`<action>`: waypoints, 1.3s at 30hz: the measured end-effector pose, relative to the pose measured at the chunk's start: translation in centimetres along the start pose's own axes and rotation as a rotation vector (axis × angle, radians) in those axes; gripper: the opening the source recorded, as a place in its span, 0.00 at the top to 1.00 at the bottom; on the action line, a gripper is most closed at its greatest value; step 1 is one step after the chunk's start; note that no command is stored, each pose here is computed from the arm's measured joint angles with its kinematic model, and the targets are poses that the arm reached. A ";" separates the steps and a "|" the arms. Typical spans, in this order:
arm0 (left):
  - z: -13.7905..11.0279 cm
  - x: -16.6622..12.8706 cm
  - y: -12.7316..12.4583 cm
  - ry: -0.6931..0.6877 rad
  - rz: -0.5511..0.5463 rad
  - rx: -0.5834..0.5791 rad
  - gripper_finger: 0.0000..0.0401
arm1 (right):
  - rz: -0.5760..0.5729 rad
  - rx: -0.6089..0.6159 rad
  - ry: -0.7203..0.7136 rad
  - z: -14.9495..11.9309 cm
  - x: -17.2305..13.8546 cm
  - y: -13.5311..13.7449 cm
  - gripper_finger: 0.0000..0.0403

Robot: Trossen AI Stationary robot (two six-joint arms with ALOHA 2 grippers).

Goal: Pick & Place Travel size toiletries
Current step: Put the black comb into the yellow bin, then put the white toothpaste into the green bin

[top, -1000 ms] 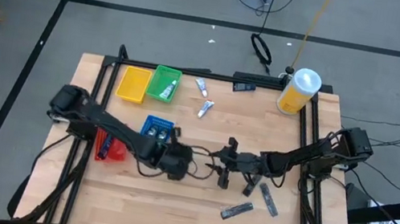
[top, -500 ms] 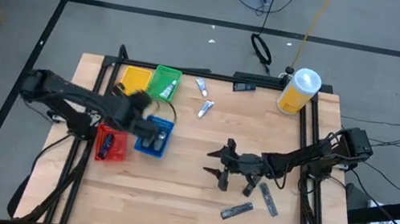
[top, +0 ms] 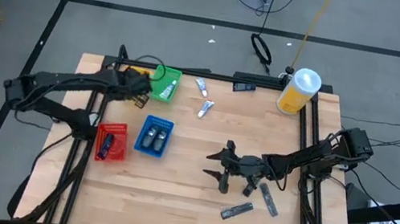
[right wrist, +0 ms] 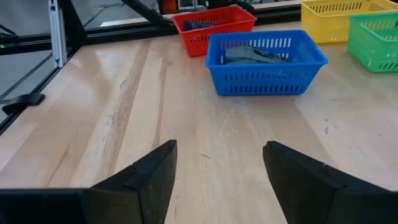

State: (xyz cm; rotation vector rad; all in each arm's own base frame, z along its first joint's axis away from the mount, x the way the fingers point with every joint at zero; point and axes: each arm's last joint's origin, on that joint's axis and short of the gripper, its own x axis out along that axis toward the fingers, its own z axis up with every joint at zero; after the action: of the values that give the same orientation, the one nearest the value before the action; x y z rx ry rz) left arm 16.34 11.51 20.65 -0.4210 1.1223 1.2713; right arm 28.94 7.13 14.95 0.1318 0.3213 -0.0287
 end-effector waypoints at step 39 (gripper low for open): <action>0.5 -5.0 1.9 -0.279 -0.367 0.027 0.40 | 0.000 -0.024 -0.003 0.0 0.0 0.0 0.43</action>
State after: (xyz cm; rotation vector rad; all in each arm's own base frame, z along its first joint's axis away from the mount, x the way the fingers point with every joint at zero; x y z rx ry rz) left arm 15.38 9.80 25.63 -0.3942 0.7828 0.9554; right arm 28.95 7.13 14.98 0.1079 0.3183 -0.0248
